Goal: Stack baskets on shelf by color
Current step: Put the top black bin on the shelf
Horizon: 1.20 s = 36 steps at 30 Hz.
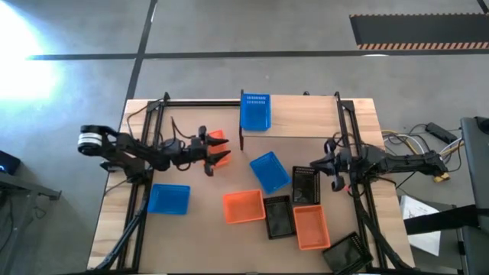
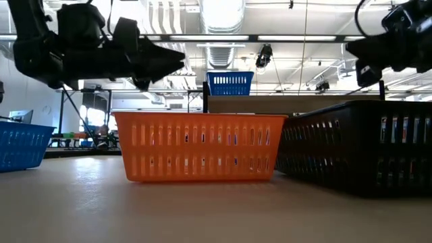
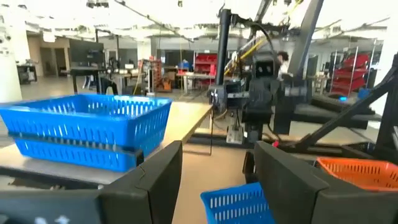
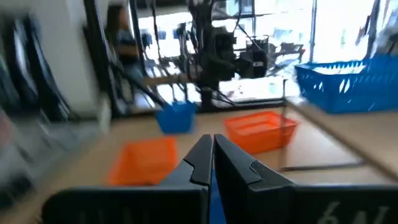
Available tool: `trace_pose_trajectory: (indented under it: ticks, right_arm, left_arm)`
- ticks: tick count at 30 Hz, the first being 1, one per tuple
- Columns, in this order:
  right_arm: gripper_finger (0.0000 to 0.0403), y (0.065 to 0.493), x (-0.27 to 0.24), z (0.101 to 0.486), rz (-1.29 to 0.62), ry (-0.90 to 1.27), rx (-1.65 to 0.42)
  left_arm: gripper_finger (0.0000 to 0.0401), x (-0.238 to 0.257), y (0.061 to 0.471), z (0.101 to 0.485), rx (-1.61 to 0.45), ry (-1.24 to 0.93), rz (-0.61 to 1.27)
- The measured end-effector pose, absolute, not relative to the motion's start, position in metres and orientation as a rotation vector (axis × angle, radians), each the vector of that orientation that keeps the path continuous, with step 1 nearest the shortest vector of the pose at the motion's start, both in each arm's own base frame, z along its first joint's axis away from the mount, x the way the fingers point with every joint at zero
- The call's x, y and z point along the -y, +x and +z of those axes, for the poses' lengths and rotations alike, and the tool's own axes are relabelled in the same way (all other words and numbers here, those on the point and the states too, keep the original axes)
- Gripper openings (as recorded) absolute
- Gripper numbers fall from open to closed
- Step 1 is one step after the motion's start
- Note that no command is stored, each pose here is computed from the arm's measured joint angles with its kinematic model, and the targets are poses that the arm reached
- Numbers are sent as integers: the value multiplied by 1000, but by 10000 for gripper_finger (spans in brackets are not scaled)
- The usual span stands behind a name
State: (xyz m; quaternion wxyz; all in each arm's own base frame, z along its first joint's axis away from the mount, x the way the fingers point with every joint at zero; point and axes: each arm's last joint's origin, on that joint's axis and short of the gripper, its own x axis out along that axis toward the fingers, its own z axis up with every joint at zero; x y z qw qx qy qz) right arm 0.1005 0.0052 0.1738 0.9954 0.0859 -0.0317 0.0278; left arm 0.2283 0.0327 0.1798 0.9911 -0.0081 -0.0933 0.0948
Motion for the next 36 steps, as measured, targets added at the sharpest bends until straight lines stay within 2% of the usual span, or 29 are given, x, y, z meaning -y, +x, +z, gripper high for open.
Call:
trace_pose_trajectory:
  ticks: [4,12,15,19,24,28,32,36]
  right_arm:
    - [9,99,-5,184,60,279,171]
    - [9,90,-13,213,370,298,440]
    - [9,92,-19,216,416,301,453]
    - [9,108,-25,211,244,355,243]
    - [9,134,-36,207,-2,348,-277]
    - [13,143,-39,225,-140,392,-583]
    - [46,155,-44,242,-191,415,-791]
    - [104,173,-52,245,-209,462,-915]
  left_arm:
    - [185,-34,238,177,161,-17,190]
    - [185,-37,261,180,168,-14,189]
    - [185,-38,269,179,164,-13,189]
    - [185,-40,278,175,148,-3,193]
    - [185,-40,281,169,121,68,198]
    - [185,-41,281,169,115,98,201]
    - [185,-41,281,169,116,99,206]
    - [185,-42,282,170,119,100,211]
